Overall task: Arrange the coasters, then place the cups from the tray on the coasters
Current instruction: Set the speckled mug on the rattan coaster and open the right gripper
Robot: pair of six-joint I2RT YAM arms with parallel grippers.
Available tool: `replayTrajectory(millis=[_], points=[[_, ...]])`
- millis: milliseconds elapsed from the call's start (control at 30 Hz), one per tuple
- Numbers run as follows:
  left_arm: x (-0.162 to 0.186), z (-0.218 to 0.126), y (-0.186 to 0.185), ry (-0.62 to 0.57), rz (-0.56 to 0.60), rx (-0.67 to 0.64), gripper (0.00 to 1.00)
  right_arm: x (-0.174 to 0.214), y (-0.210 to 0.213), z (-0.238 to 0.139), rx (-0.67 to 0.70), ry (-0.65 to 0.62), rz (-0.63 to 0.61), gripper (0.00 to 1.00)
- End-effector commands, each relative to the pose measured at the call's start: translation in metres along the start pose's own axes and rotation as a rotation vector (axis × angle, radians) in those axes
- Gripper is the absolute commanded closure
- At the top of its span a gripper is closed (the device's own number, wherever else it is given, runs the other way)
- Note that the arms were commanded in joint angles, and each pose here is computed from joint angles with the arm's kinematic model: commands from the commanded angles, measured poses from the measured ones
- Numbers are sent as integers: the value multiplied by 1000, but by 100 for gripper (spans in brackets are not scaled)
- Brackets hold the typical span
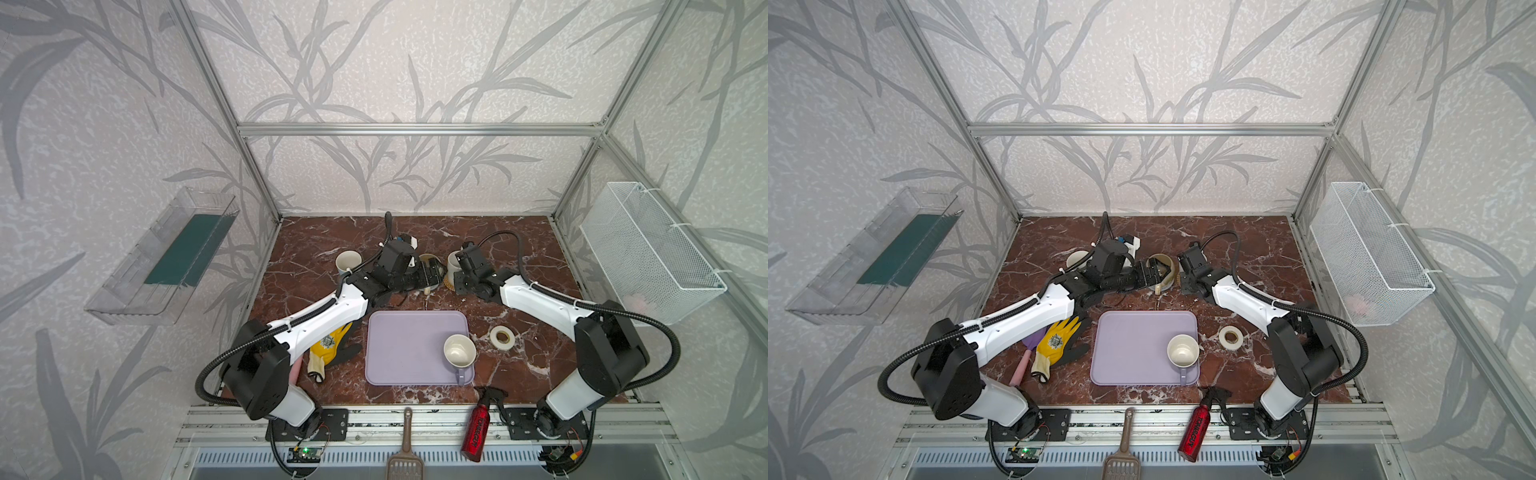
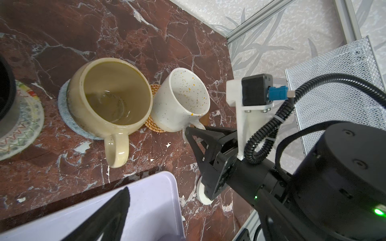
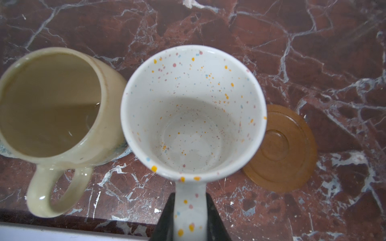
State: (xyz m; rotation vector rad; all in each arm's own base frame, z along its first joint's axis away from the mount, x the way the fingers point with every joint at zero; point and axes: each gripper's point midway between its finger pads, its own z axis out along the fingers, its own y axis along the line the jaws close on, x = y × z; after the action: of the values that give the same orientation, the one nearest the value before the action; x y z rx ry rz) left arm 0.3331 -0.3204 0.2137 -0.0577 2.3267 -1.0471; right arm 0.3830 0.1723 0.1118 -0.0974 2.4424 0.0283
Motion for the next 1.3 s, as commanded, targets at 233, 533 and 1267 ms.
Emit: replayTrajectory(millis=[233,533,1267], points=[[-4,-5,-6,-15,5,10,4,-51,7,4,12,-141,22,100],[1,-3,1,-8,4,0,4,0,1,10,10,-39,83,100],[5,-4,7,-17,-30,5,2,53,10,21,-36,108,82,100]])
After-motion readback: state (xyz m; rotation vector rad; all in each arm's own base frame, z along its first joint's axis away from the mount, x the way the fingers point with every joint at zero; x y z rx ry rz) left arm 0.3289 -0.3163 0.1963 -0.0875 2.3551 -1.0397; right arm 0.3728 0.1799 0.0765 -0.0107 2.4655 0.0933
